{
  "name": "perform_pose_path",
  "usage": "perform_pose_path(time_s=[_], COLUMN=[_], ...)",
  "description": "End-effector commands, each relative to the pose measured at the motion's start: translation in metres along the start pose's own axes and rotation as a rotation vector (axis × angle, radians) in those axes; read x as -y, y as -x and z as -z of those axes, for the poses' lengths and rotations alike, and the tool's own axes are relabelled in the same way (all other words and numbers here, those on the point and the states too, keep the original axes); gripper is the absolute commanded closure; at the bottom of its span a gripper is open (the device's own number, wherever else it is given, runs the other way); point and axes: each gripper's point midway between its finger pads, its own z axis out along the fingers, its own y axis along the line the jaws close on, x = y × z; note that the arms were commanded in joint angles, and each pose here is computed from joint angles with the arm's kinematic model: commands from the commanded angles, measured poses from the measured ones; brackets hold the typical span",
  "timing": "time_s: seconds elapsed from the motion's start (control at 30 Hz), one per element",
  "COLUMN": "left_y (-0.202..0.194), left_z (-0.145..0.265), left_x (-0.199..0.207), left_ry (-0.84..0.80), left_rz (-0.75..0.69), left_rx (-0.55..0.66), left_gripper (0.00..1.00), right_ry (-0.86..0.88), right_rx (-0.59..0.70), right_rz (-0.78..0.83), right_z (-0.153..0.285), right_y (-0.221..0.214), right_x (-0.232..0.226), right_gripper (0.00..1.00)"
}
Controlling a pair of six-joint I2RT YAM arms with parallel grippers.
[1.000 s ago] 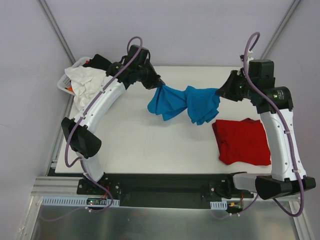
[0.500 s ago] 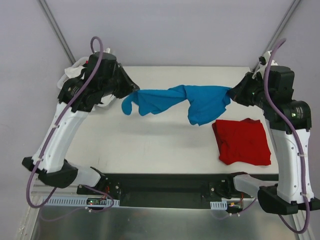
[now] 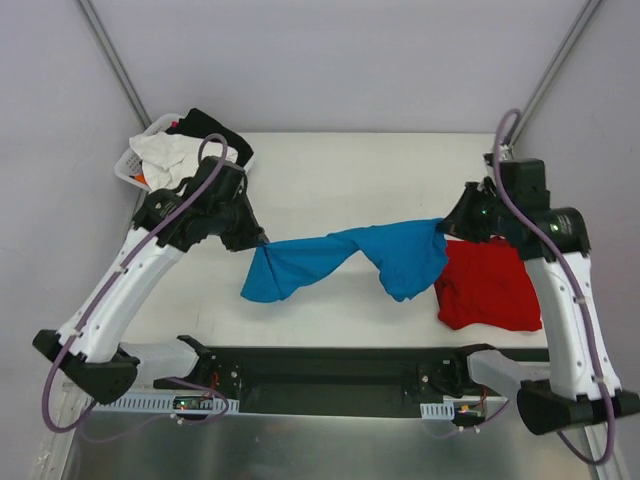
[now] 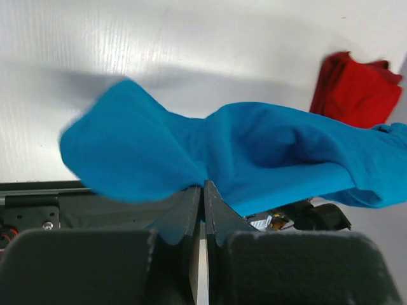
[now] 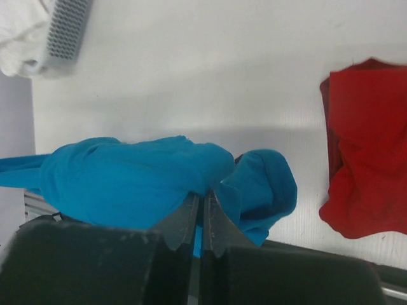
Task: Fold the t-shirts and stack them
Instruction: Flatten the tshirt out
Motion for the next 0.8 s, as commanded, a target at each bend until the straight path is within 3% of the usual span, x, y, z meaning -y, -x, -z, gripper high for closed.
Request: perform_pose_path(time_s=[0.0, 0.1, 0.17, 0.23, 0.4, 0.43, 0.57, 0.77], left_y=[-0.008, -0.007, -0.001, 0.008, 0.048, 0.059, 0.074, 0.015], left_z=[-0.035, -0.072, -0.103, -0.123, -0.149, -0.145, -0.125, -0.120], left_x=[-0.017, -0.019, -0.021, -0.024, -0.004, -0.001, 0.017, -0.017], left_ry=[0.109, 0.165, 0.206, 0.227, 0.237, 0.243, 0.212, 0.251], left_rz=[-0.005, -0.032, -0.066, -0.099, -0.145, -0.155, -0.152, -0.143], left_rx=[-0.135, -0.197, -0.215, -0.219, -0.163, -0.122, -0.080, -0.223], left_gripper=[1.00, 1.00, 1.00, 0.91, 0.16, 0.09, 0.02, 0.04], right_ry=[-0.033, -0.065, -0.093, -0.081, 0.007, 0.018, 0.049, 0.048], right_rx=[-0.113, -0.214, -0.278, -0.330, -0.284, -0.291, -0.360, -0.444], right_rz=[-0.007, 0.022, 0.029, 0.041, 0.061, 0.066, 0.061, 0.055], right_z=[-0.045, -0.078, -0.097, -0.118, -0.120, -0.118, -0.113, -0.099], right_y=[-0.002, -0.002, -0.002, 0.001, 0.016, 0.013, -0.017, -0.073], right_x=[0.008, 0.013, 0.018, 0.017, -0.003, -0.004, 0.001, 0.012], right_gripper=[0.99, 0.95, 0.46, 0.04, 0.04, 0.04, 0.03, 0.07])
